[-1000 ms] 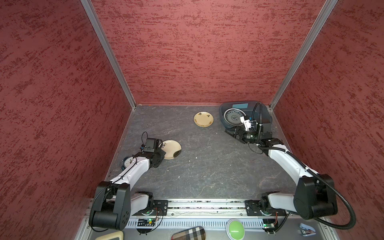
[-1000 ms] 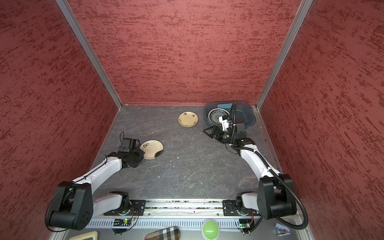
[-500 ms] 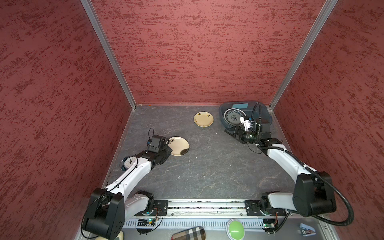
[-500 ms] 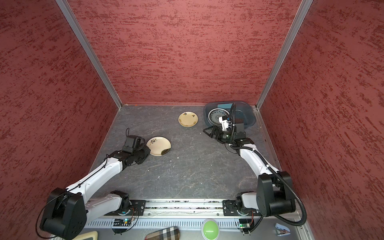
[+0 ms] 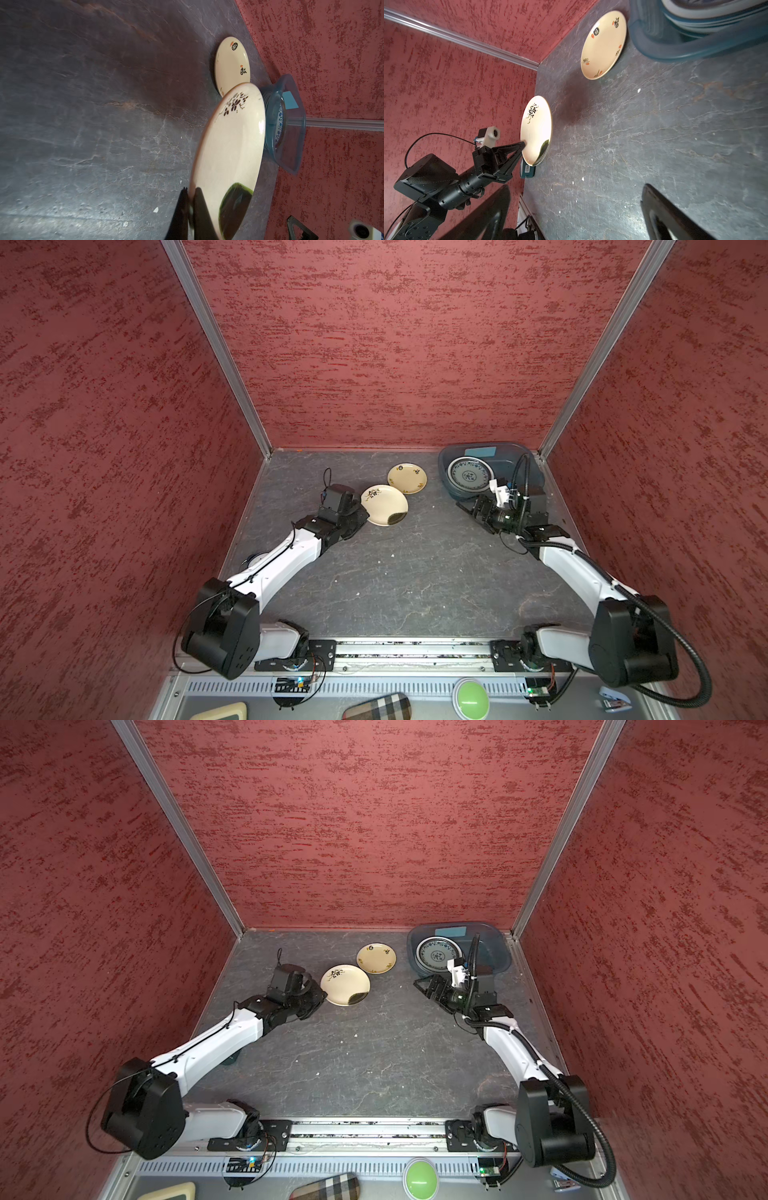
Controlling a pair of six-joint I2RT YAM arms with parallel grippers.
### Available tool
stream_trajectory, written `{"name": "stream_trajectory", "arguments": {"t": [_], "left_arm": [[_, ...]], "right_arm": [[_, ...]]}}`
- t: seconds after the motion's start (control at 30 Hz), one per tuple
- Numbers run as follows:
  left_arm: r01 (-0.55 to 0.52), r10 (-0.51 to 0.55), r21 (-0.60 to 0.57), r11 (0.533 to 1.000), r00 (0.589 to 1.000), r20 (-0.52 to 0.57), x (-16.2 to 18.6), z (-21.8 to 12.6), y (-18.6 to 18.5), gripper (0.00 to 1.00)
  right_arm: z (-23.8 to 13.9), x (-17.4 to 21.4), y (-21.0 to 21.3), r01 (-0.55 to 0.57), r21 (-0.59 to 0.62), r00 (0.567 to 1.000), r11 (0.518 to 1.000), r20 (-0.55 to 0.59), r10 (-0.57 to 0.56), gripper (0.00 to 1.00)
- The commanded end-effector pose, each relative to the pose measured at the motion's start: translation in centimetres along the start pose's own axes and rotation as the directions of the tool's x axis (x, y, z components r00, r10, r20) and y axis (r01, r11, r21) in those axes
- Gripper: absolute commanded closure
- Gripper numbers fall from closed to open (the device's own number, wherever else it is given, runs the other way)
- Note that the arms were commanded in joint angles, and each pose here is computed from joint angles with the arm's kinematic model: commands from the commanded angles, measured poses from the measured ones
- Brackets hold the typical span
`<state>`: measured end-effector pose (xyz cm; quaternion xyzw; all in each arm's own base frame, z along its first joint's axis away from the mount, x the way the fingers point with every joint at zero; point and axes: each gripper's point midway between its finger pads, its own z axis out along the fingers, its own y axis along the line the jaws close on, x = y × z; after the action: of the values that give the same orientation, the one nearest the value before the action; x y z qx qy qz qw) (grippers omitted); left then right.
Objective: Place the plates into the plastic bin on the countertop
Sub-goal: 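Carry the flower-sprig plate with left gripper toward the bin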
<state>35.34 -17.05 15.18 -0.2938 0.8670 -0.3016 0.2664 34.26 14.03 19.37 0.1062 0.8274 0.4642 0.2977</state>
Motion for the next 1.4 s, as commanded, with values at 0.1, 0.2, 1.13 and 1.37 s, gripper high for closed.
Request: {"name": "stream_trajectory", "arguments": {"t": [0.1, 0.2, 1.13, 1.37], "left_arm": [[-0.079, 0.084, 0.174, 0.982, 0.996, -0.024, 0.2, 1.6, -6.9, 1.0], [-0.118, 0.129, 0.209, 0.971, 0.991, -0.041, 1.1, 2.6, -9.4, 1.0], [-0.347, 0.394, 0.277, 0.896, 0.909, -0.137, 5.5, 13.4, -19.4, 1.0], [-0.4, 0.446, 0.263, 0.878, 0.883, -0.146, 5.6, 16.4, -20.4, 1.0]], "right_arm": [[-2.7, -1.8, -0.8, -0.052, 0.024, 0.988, 0.998, 0.15, 0.048, 0.01], [-4.1, -2.2, -1.3, -0.07, 0.043, 0.978, 0.997, 0.198, 0.06, 0.01], [-8.3, -2.7, -2.5, -0.049, 0.135, 0.938, 0.99, 0.348, -0.001, 0.01], [-8.7, -3.0, -3.0, -0.061, 0.173, 0.928, 0.983, 0.371, -0.008, 0.01]]}}
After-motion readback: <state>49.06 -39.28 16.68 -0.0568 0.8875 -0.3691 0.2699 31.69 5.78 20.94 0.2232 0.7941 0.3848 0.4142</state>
